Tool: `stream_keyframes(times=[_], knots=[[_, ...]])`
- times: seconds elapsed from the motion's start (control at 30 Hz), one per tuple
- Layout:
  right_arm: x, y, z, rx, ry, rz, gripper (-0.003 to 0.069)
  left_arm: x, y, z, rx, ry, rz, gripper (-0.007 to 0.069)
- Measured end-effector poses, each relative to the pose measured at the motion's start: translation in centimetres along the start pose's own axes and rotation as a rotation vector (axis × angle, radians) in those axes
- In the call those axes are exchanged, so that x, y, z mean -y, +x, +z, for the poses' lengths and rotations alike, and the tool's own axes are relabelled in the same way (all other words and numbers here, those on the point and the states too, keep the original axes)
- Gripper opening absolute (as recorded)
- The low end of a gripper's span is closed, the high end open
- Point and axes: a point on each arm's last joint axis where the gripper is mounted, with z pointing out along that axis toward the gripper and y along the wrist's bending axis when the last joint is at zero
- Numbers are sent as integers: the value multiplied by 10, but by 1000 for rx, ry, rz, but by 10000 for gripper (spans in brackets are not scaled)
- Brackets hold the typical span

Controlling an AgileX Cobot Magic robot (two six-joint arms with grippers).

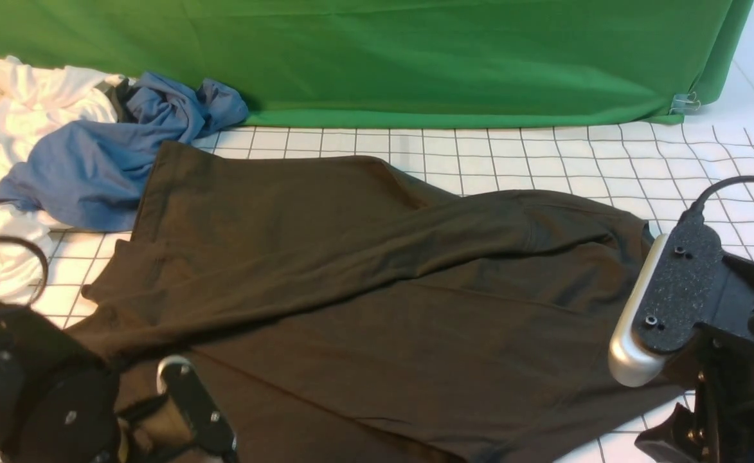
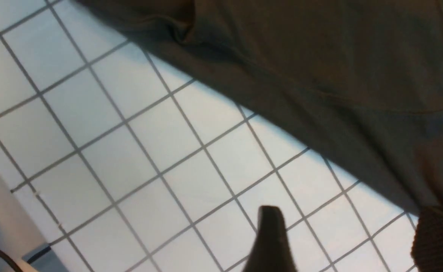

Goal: Fold a long-sleeved shirt over a white checkered tablecloth.
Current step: 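Grasp the near edge of the shirt at its hem and shoulder corners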

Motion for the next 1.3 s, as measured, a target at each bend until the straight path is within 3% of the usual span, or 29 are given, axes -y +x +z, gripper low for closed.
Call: stream_keyframes(times=[0.23,0.6,0.97,1.13,1.17,1.3], knots=[[0,-1,0,12,5,2,496,-1,14,9,-79,-42,59,568],[1,-3,0,29,12,1,496,-16,17,2,-153,-194,108,568],[1,-3,0,33,15,1,496,-31,23,9,-166,-154,48,536],[1,-3,0,33,15,1,496,-30,22,9,-161,-141,53,424],[1,-3,0,33,15,1,496,-30,22,9,-158,-139,52,340],[1,-3,0,34,17,0,496,-31,21,10,-145,-153,60,139]])
